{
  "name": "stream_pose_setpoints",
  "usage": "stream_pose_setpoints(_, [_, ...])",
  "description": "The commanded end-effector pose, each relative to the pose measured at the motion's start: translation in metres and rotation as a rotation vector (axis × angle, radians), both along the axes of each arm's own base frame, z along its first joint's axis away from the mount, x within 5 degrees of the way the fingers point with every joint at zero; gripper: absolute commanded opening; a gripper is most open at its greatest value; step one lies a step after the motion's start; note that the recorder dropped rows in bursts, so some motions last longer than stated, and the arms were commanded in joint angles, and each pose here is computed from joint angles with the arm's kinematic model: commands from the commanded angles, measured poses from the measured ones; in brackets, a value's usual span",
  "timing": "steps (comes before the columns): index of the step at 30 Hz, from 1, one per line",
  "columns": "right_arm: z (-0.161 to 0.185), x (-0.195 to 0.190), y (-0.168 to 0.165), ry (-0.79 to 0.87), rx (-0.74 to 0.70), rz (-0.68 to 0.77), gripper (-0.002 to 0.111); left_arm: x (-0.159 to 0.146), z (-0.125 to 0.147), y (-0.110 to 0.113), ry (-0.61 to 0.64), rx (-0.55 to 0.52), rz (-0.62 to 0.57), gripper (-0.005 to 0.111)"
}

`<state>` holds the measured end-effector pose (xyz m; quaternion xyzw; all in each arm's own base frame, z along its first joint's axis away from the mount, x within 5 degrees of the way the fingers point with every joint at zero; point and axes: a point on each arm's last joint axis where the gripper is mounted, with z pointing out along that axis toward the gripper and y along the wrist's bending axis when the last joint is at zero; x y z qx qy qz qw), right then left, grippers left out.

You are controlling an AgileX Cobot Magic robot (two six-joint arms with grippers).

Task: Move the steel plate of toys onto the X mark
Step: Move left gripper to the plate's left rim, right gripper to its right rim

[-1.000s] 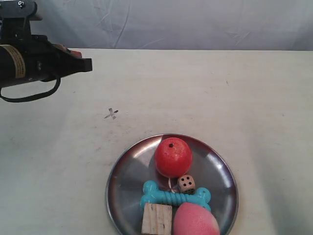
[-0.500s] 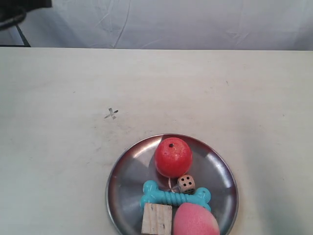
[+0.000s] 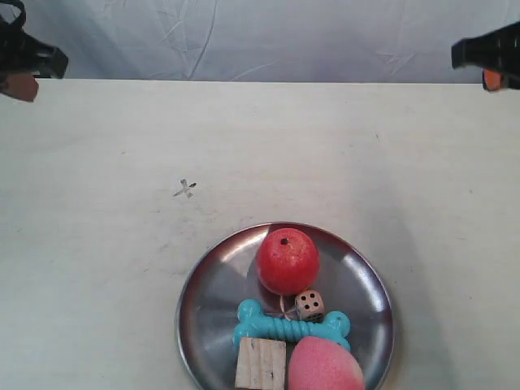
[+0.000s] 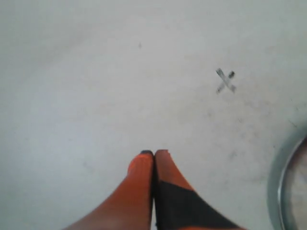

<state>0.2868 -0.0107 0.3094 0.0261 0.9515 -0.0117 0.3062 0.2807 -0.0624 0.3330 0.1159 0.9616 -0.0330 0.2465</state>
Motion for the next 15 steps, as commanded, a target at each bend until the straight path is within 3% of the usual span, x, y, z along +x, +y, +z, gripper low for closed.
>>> stream_pose_setpoints(1, [-0.027, -0.005, -0.011, 0.374, -0.074, -0.11, -0.001, -0.008, -0.017, -0.007, 0.101, -0.08, -0.021, 0.0])
stream_pose_setpoints(6, [-0.057, -0.022, 0.004, 0.479, 0.094, -0.097, -0.001, -0.011, -0.037, -0.018, 0.124, -0.216, -0.021, 0.0])
stream_pose_setpoints(11, [-0.089, -0.057, 0.015, 0.538, 0.212, -0.127, -0.001, -0.012, -0.052, -0.018, 0.102, -0.229, 0.0, 0.0])
stream_pose_setpoints(15, [-0.111, -0.085, 0.02, 0.547, 0.278, -0.158, -0.001, -0.006, -0.058, -0.024, 0.103, -0.266, -0.068, 0.001])
